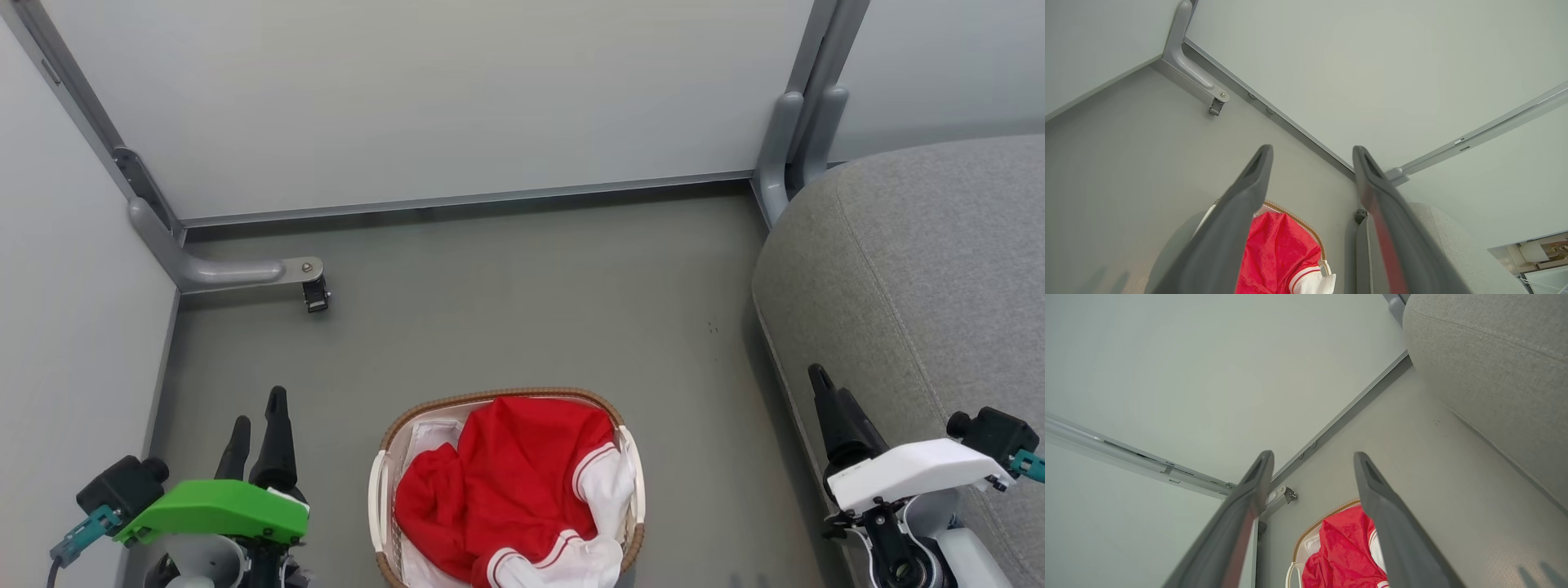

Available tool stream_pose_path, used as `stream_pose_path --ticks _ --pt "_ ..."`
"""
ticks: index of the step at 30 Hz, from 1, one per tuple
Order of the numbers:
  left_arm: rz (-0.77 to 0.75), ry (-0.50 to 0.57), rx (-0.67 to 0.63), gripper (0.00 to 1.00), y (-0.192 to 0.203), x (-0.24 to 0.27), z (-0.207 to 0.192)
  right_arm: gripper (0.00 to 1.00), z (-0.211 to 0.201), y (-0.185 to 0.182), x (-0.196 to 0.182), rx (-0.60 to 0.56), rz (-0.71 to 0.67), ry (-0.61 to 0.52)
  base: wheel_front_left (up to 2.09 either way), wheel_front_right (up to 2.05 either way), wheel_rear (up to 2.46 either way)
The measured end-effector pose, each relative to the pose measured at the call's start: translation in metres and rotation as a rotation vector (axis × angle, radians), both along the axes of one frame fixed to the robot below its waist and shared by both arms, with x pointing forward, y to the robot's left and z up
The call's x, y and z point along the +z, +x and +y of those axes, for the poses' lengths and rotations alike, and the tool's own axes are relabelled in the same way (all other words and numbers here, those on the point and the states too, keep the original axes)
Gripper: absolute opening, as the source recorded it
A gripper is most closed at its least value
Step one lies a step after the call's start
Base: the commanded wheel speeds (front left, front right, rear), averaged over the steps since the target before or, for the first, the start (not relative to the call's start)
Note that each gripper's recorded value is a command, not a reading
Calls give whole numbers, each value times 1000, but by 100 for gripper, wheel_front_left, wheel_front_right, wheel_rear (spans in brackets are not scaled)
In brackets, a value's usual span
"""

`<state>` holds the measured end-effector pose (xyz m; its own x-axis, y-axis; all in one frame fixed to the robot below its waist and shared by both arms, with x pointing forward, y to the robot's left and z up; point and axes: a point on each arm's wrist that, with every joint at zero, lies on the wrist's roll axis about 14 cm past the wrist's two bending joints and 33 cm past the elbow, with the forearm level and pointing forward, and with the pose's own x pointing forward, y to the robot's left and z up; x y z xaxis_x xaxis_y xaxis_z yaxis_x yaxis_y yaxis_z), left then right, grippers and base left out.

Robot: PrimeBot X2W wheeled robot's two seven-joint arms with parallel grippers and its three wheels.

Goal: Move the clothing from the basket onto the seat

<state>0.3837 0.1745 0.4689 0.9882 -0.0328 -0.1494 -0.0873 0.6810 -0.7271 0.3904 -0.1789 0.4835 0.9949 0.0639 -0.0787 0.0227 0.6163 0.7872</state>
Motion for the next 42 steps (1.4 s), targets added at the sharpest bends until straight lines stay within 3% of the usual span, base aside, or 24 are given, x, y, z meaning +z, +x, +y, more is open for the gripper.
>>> stream_pose_path --ticks 11,27,42 --pt "55 187 -24 100 -5 -17 -2 100 8 1 -3 49 -13 -185 0 0 0" --pt "13 434 -68 100 -2 -11 -10 100 17 3 -9 105 -32 -408 0 0 0" --pt "-44 601 -86 100 0 -3 -16 100 23 2 -16 144 -50 -560 0 0 0"
